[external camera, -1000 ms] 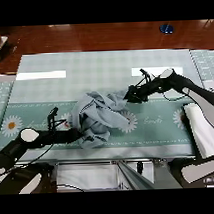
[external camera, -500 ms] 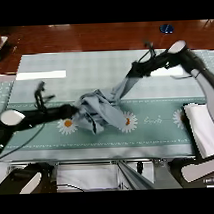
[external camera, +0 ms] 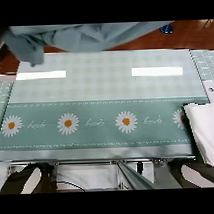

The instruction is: Fold the shirts.

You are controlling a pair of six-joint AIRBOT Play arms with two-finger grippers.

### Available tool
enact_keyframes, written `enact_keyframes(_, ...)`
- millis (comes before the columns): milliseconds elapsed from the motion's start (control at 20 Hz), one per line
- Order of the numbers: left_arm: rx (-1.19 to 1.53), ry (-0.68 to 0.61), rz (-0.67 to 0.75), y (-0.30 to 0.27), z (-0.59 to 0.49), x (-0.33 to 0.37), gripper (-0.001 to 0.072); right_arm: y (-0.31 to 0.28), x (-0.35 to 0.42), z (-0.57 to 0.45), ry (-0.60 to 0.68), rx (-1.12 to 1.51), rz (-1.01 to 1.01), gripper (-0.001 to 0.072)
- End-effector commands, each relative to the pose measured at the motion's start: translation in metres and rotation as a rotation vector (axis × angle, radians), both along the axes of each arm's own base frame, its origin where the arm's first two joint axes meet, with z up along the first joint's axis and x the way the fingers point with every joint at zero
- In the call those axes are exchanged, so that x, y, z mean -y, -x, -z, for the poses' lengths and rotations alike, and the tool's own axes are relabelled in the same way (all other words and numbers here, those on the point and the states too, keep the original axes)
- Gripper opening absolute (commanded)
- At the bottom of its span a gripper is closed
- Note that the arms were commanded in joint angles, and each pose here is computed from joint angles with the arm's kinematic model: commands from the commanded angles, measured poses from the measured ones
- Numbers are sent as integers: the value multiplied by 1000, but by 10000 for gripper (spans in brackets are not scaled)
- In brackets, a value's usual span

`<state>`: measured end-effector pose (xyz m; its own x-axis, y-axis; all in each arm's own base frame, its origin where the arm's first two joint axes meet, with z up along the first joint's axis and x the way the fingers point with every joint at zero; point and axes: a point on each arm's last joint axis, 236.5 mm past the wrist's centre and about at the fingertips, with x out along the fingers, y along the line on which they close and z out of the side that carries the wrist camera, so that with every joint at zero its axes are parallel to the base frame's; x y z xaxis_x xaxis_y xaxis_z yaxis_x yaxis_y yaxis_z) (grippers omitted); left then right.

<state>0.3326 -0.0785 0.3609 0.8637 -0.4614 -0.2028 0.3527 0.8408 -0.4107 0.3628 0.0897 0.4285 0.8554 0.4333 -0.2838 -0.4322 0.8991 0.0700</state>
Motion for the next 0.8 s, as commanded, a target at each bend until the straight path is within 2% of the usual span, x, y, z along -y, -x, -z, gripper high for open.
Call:
enact_keyframes(0,101,-205,-134,42,-48,-31,18,95,53,-57,104,173,258,21)
enact_keyframes(150,97,-294,-254,76,-49,-49,17,154,71,-56,114,163,363,21)
enact_keyframes(250,66,-328,-251,99,-40,-44,18,180,72,-42,102,131,379,21)
enact_keyframes(400,38,-307,-242,126,-27,-33,18,199,69,-2,80,28,379,21)
enact_keyframes(500,-11,-275,-194,133,-2,-21,18,199,68,28,81,-51,377,21)
enact_keyframes(750,-347,-78,47,118,139,17,17,155,74,118,97,-280,372,19)
